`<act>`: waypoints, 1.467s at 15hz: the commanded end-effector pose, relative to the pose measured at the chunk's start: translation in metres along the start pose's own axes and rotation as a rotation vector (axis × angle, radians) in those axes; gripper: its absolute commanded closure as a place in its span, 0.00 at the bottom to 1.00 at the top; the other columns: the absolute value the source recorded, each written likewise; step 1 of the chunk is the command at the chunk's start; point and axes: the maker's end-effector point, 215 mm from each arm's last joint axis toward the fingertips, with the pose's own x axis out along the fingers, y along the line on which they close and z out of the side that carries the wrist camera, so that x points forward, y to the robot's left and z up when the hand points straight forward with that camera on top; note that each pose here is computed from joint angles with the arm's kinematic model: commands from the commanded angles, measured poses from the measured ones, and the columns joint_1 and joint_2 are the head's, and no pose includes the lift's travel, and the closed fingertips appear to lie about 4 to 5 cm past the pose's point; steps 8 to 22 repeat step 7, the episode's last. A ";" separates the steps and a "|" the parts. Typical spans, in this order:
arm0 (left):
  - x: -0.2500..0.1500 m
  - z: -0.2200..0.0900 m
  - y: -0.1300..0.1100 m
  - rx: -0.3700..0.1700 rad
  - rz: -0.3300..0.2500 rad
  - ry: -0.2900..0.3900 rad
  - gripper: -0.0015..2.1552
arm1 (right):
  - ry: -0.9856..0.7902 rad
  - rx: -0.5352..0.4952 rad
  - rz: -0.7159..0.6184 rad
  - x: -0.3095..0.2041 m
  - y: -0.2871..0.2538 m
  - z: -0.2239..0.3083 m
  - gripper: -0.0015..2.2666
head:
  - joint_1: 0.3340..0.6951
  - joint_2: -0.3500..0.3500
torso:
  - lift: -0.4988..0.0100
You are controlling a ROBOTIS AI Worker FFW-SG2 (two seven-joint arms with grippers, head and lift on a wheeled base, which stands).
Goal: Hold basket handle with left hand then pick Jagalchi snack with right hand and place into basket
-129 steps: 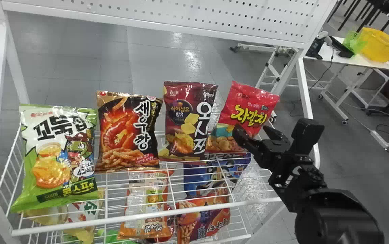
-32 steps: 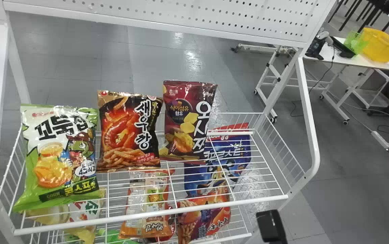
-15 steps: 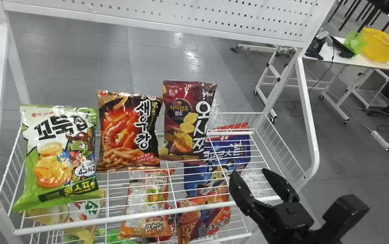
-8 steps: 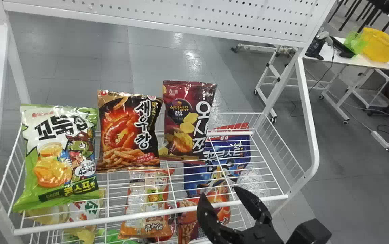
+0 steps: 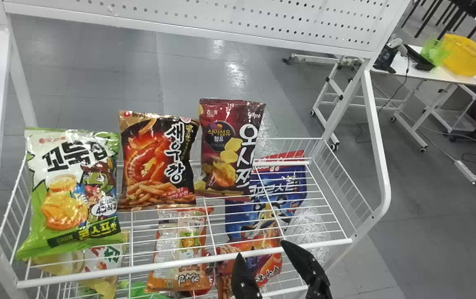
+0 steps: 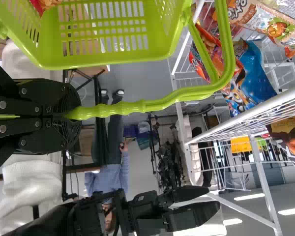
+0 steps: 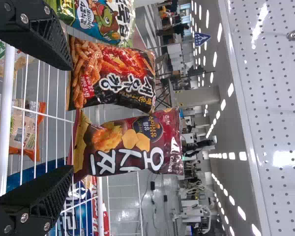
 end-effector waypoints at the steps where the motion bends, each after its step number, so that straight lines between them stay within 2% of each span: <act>1: -0.003 0.001 -0.001 -0.004 -0.005 -0.008 0.78 | -0.008 -0.001 0.010 -0.003 0.007 0.004 0.04 | 1.00 0.00 | 0.96; 5: -0.006 0.001 -0.003 -0.018 -0.017 -0.024 0.78 | -0.005 0.007 0.009 -0.004 0.009 0.003 0.04 | 1.00 0.00 | 0.96; 22: -0.006 0.001 -0.003 -0.018 -0.017 -0.024 0.78 | -0.005 0.004 0.007 -0.004 0.008 0.004 0.04 | 1.00 0.00 | 0.96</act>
